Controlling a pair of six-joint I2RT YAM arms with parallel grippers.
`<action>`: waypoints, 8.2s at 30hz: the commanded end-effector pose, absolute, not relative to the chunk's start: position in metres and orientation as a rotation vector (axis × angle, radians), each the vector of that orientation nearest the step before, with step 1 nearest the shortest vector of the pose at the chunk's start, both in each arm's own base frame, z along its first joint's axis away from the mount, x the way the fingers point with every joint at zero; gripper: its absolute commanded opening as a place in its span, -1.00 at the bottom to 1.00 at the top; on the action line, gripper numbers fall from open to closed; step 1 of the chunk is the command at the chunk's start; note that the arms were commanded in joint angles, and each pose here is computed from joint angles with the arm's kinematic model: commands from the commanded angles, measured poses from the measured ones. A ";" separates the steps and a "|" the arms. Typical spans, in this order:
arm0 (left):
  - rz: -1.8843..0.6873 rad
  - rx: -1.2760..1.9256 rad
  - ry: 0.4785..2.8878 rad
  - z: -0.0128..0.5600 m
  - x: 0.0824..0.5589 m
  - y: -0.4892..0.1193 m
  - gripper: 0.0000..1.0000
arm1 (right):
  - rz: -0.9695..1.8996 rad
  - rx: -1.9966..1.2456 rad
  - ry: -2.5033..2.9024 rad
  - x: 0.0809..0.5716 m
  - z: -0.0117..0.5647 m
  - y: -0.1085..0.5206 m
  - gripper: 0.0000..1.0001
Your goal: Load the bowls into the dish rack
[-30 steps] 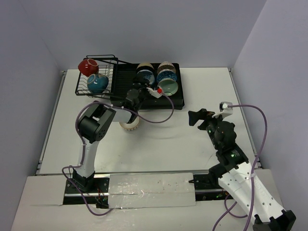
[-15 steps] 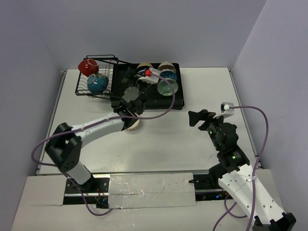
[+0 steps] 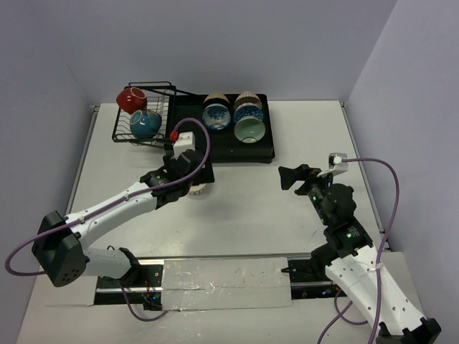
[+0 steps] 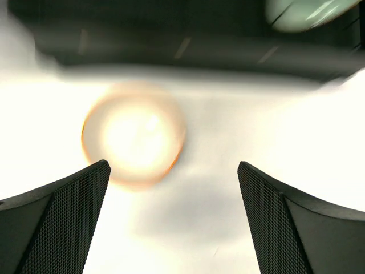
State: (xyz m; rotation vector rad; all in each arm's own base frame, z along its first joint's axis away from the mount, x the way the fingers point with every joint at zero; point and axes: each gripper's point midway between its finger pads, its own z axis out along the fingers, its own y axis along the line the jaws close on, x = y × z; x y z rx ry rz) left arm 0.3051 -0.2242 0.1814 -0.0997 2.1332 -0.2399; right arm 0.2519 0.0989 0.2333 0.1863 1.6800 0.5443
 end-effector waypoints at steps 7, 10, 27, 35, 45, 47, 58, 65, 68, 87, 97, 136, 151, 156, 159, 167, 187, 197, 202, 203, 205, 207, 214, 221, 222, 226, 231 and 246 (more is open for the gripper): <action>-0.290 -0.456 2.379 0.110 0.267 -0.174 0.90 | 0.581 0.167 1.659 0.252 0.238 0.105 1.00; -0.256 -0.486 2.415 0.094 0.268 -0.163 0.78 | 0.577 0.172 1.658 0.252 0.237 0.104 1.00; -0.246 -0.612 2.416 0.066 0.307 -0.151 0.07 | 0.558 0.174 1.682 0.254 0.227 0.103 0.99; -0.200 -0.640 2.414 0.063 0.314 -0.147 -0.06 | 0.554 0.175 1.695 0.256 0.222 0.104 0.99; -0.146 -0.649 2.419 0.060 0.318 -0.141 -0.28 | 0.557 0.167 1.696 0.257 0.222 0.106 0.99; -0.147 -0.646 2.426 0.058 0.318 -0.142 -0.30 | 0.556 0.168 1.694 0.257 0.222 0.105 0.99; -0.141 -0.586 2.421 0.074 0.316 -0.141 -0.99 | 0.563 0.165 1.692 0.256 0.223 0.106 0.99; -0.083 -0.352 2.281 0.138 0.314 -0.148 -0.99 | 0.575 0.162 1.692 0.257 0.222 0.108 0.98; -0.032 -0.096 2.126 0.187 0.325 -0.163 -1.00 | 0.581 0.157 1.692 0.257 0.223 0.110 0.98; 0.587 0.640 1.132 0.342 0.453 -0.235 -1.00 | 0.530 0.179 1.682 0.255 0.227 0.099 0.98; 0.589 0.771 1.072 0.301 0.495 -0.260 -1.00 | 0.522 0.189 1.644 0.257 0.235 0.096 0.98; 0.626 0.933 1.091 0.199 0.528 -0.270 -1.00 | 0.602 0.121 1.577 0.254 0.232 0.109 0.99; 0.641 1.043 1.117 0.172 0.515 -0.279 -1.00 | 0.628 0.100 1.557 0.251 0.233 0.113 0.99; 0.650 1.048 1.127 0.168 0.506 -0.277 -0.99 | 0.637 0.097 1.550 0.249 0.233 0.114 0.99; 0.647 1.065 1.133 0.162 0.498 -0.277 -1.00 | 0.644 0.096 1.548 0.249 0.233 0.114 0.99; 0.628 1.066 1.136 0.164 0.489 -0.280 -0.96 | 0.646 0.091 1.547 0.249 0.233 0.115 0.99; 0.563 0.982 1.150 0.196 0.482 -0.275 -0.07 | 0.645 0.087 1.539 0.248 0.235 0.115 0.99; 0.379 0.950 1.166 0.234 0.444 -0.287 0.34 | 0.643 0.082 1.518 0.245 0.244 0.113 0.99; 0.142 0.781 1.257 0.274 0.415 -0.286 0.46 | 0.603 0.140 1.503 0.243 0.253 0.100 1.00; 0.039 0.690 1.297 0.288 0.406 -0.282 0.48 | 0.595 0.158 1.494 0.243 0.257 0.097 1.00; -0.075 0.586 1.322 0.304 0.394 -0.277 0.53 | 0.555 0.230 1.495 0.244 0.258 0.084 1.00; -0.204 0.501 1.373 0.318 0.378 -0.273 0.63 | 0.524 0.296 1.510 0.243 0.260 0.074 1.00; -0.318 0.070 1.613 0.342 0.343 -0.213 0.86 | 0.333 0.440 1.487 0.227 0.290 0.027 1.00; -0.287 -0.269 1.670 0.348 0.286 -0.127 0.99 | 0.253 0.514 1.431 0.202 0.307 -0.003 1.00; -0.259 -0.254 1.695 0.340 0.271 -0.113 0.99 | 0.252 0.482 1.393 0.195 0.318 -0.006 1.00; -0.224 -0.263 1.723 0.321 0.254 -0.094 0.98 | 0.241 0.466 1.358 0.187 0.326 -0.011 1.00; -0.162 -0.308 1.747 0.288 0.231 -0.063 0.98 | 0.219 0.429 1.338 0.180 0.328 -0.014 1.00; -0.170 -0.349 1.745 0.256 0.217 -0.049 0.99 | 0.250 0.399 1.388 0.193 0.314 0.000 0.97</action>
